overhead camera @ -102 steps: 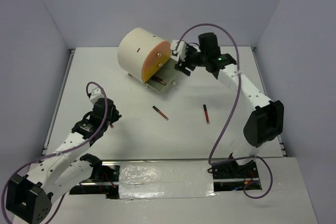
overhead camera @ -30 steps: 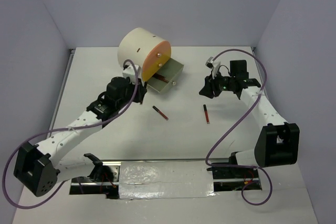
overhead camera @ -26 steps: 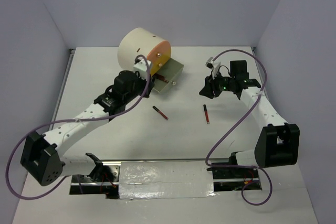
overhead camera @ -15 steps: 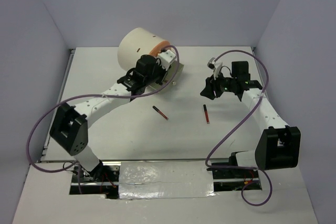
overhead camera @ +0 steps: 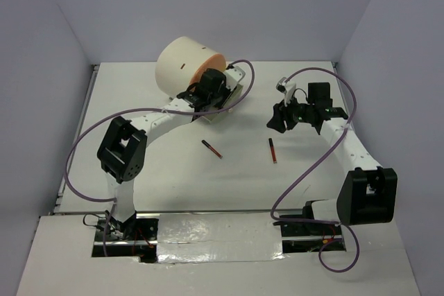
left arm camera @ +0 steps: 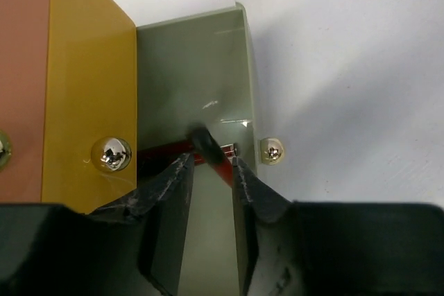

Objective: Organize the makeup

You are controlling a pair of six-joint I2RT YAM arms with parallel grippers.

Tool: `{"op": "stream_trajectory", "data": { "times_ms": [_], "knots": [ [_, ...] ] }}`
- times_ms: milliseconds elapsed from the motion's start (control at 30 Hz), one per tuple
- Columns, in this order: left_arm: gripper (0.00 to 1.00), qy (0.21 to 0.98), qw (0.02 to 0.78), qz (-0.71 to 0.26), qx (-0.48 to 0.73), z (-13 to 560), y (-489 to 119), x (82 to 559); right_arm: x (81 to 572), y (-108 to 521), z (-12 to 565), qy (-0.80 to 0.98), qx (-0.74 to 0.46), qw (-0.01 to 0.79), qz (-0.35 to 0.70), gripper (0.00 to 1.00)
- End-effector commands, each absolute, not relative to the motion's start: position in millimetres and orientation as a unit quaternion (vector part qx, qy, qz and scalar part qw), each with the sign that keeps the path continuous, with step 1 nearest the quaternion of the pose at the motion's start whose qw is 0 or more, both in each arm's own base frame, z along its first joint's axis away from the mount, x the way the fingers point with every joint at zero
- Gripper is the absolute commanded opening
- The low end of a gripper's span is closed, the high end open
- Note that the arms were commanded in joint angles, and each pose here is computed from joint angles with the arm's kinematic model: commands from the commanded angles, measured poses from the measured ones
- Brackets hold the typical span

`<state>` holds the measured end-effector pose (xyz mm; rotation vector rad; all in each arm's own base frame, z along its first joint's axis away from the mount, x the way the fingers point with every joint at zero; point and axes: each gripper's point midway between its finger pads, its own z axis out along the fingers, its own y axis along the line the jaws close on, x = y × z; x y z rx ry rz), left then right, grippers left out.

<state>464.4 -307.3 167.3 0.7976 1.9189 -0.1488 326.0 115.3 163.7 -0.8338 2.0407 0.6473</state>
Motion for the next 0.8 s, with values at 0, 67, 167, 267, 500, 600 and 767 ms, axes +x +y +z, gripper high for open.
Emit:
{"op": "stream_trajectory", "data": {
  "times_ms": [0, 67, 167, 267, 500, 600, 767],
  "knots": [
    [0.43, 0.791, 0.518, -0.04, 0.323, 178.8, -305.5, 478.3, 325.1, 110.4, 169.5, 0.804, -0.337, 0.424, 0.244, 0.58],
    [0.45, 0.793, 0.516, -0.038, 0.321, 179.1, -305.5, 480.8, 324.6, 109.6, 167.4, 0.808, -0.337, 0.419, 0.243, 0.59],
    [0.48, 0.798, 0.512, -0.039, 0.316, 180.1, -304.8, 480.3, 325.4, 106.4, 161.3, 0.813, -0.339, 0.41, 0.236, 0.61],
    [0.54, 0.793, 0.527, -0.048, 0.303, 196.4, -303.9, 477.7, 323.9, 104.0, 156.0, 0.819, -0.34, 0.4, 0.232, 0.62],
    [0.69, 0.776, 0.569, -0.096, 0.253, 249.9, -293.8, 450.6, 316.5, 92.7, 125.6, 0.859, -0.323, 0.331, 0.221, 0.6],
    [0.89, 0.779, 0.577, -0.135, 0.205, 259.6, -277.2, 420.3, 310.0, 83.5, 108.9, 0.887, -0.299, 0.288, 0.203, 0.6],
    [0.99, 0.785, 0.574, -0.172, 0.154, 254.2, -256.8, 384.1, 302.6, 68.2, 87.7, 0.92, -0.262, 0.246, 0.156, 0.61]
  ]
}}
